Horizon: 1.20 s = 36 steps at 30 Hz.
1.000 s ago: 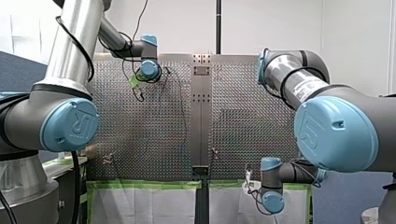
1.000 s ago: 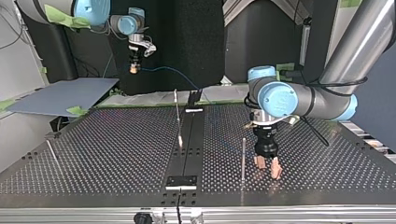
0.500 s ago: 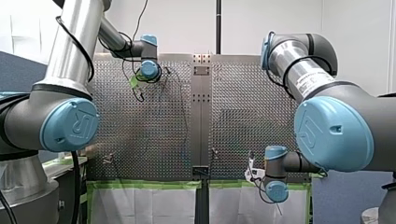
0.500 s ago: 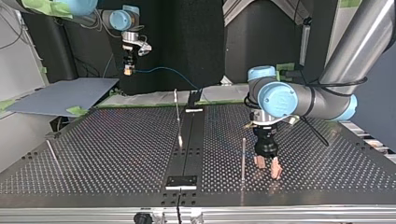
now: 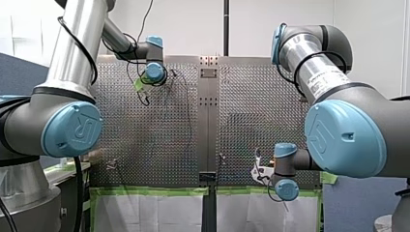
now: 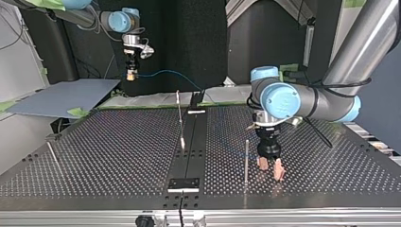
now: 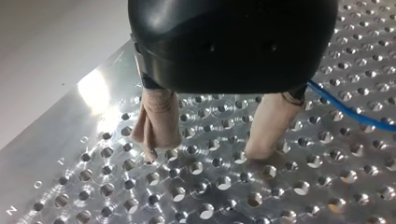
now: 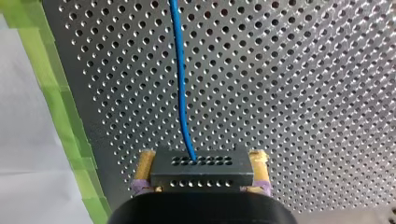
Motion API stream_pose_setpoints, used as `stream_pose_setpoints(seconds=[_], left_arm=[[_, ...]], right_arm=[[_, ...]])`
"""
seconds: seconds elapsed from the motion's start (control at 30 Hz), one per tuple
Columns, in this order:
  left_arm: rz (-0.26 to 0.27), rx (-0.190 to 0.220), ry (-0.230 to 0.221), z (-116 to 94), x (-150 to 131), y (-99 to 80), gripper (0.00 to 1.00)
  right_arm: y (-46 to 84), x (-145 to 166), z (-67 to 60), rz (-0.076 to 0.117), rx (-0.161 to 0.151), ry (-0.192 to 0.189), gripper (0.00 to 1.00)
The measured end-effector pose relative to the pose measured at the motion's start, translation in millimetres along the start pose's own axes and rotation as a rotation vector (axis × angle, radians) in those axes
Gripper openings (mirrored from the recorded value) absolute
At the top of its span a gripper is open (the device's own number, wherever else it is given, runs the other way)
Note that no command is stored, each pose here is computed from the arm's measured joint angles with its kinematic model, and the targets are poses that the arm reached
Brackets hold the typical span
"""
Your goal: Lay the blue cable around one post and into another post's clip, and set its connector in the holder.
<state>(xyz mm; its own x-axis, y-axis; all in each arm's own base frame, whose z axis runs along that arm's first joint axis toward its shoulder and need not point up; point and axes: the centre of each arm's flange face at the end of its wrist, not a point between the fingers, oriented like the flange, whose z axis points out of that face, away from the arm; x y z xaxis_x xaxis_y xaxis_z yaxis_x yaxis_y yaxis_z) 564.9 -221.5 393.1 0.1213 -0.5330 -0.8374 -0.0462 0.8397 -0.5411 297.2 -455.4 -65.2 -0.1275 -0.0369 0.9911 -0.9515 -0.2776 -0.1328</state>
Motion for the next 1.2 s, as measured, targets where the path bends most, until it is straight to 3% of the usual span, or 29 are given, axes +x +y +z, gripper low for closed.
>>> stream_pose_setpoints(seconds=[0.3, 0.67, 1.2], left_arm=[[-0.011, -0.030, 0.036, -5.5, 3.3, 3.1, 1.00], [-0.109, 0.030, 0.088, -3.9, 5.7, 0.5, 1.00], [-0.233, 0.037, 0.121, -4.9, 7.1, 0.6, 1.00]], right_arm=[[-1.0, -1.2, -0.6, -0.001, 0.005, -0.005, 0.02], [-0.8, -2.1, -1.0, -0.007, 0.005, -0.009, 0.02], [-0.7, -2.6, -1.4, -0.010, 0.004, -0.013, 0.02]])
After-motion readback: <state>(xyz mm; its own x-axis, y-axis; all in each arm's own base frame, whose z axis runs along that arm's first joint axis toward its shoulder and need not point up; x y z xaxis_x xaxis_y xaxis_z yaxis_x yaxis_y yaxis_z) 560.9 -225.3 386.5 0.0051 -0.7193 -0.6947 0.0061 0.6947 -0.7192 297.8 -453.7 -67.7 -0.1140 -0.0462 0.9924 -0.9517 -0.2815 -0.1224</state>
